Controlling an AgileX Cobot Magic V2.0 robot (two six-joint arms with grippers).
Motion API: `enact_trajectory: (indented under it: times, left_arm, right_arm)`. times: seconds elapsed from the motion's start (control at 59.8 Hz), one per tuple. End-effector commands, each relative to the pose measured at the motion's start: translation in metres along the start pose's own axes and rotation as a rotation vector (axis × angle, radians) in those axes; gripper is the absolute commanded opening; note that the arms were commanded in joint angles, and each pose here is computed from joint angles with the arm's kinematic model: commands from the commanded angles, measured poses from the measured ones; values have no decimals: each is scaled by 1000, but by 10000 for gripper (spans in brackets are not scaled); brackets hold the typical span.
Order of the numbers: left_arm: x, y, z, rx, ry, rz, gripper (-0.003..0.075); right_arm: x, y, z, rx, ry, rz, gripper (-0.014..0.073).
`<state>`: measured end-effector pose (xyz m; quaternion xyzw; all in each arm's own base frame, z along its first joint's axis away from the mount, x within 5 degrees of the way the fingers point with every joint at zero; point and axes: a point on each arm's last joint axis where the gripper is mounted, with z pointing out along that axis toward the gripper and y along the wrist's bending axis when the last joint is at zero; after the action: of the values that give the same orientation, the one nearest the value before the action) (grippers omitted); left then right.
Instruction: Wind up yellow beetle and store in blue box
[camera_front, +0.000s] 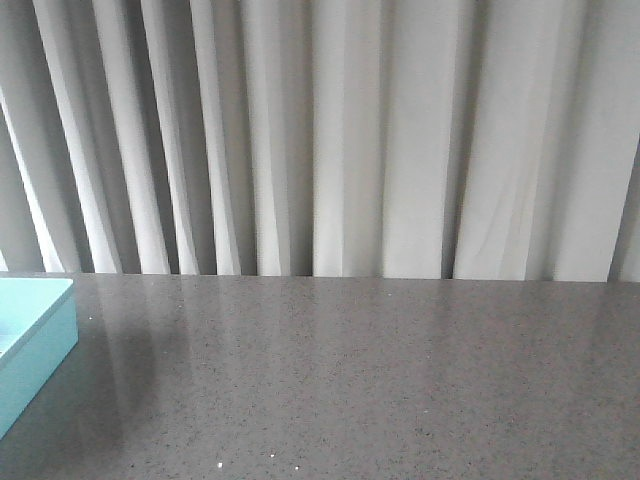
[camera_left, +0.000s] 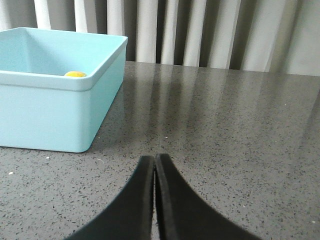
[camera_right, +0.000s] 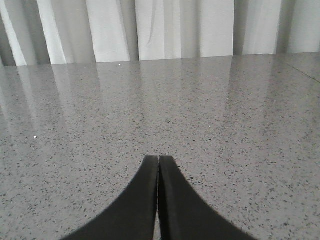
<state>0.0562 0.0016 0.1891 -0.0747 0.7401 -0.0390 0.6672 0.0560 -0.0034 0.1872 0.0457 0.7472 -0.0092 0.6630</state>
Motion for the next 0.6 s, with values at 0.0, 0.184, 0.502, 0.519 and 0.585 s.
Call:
enact_trajectory:
  times: [0.0,0.184,0.502,0.519,0.585]
  left_arm:
    - [-11,-1,0,11,-71,-17,-6]
    - [-11,-1,0,11,-71,-17,-6]
    - [-11,-1,0,11,-71,-17,-6]
    - [-11,-1,0,11,-71,-17,-6]
    - [-11,-1,0,11,-71,-17,-6]
  right_arm:
    - [-6,-1,-1,12,-78,-13,-7]
    - [-6,-1,-1,10,-78,7,-7]
    - [-6,-1,-1,10,-78,6,-7]
    - [-6,-1,-1,10,-78,6,-7]
    - [-6,-1,-1,10,-78,6,-7]
